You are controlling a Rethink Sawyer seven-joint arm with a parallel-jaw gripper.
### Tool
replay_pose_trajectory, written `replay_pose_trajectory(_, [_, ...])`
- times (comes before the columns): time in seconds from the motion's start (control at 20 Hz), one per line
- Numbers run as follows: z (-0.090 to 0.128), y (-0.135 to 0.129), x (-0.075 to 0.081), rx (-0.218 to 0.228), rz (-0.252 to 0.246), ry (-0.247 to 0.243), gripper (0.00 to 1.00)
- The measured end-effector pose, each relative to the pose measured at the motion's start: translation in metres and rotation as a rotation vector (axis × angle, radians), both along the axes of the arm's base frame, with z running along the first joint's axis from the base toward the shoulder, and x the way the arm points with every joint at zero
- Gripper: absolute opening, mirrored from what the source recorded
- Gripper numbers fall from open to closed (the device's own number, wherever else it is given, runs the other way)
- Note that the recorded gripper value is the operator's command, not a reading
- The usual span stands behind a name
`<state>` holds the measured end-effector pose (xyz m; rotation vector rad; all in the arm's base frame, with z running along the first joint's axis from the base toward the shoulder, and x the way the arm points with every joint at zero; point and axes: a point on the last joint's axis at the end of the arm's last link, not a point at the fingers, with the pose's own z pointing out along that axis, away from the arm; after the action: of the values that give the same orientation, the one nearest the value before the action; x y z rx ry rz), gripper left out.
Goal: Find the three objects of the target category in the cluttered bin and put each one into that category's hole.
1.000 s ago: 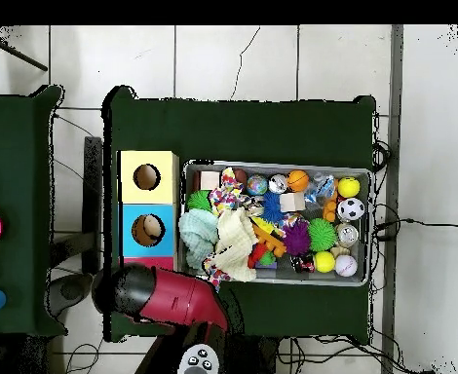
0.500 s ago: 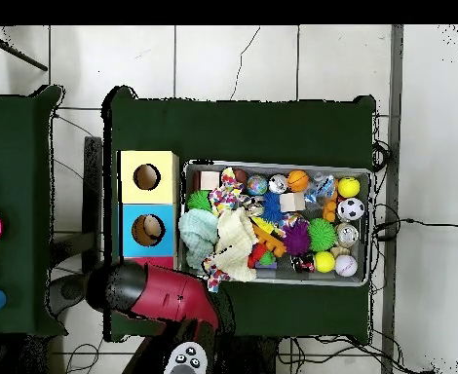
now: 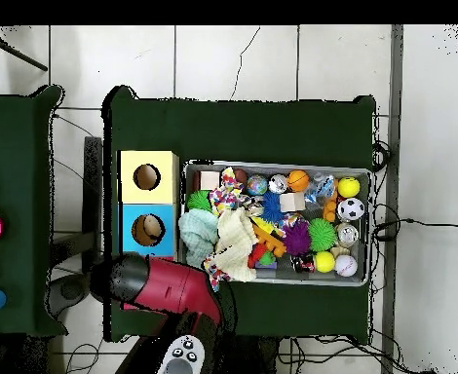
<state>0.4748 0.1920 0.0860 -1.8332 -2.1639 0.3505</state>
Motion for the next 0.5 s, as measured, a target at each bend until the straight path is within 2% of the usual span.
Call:
replay_pose_trajectory(0.1, [0.0005,-0.0018,0.0024,-0.007,0.006,0.002,0.00])
replay_pose_trajectory(0.15, [0.0014,-0.0012,0.0028,-0.008,0.014,0.010,1.00])
replay_pose_trajectory(0.5, [0.0014,-0.0048,0.0013,-0.015,0.016,0.019,1.00])
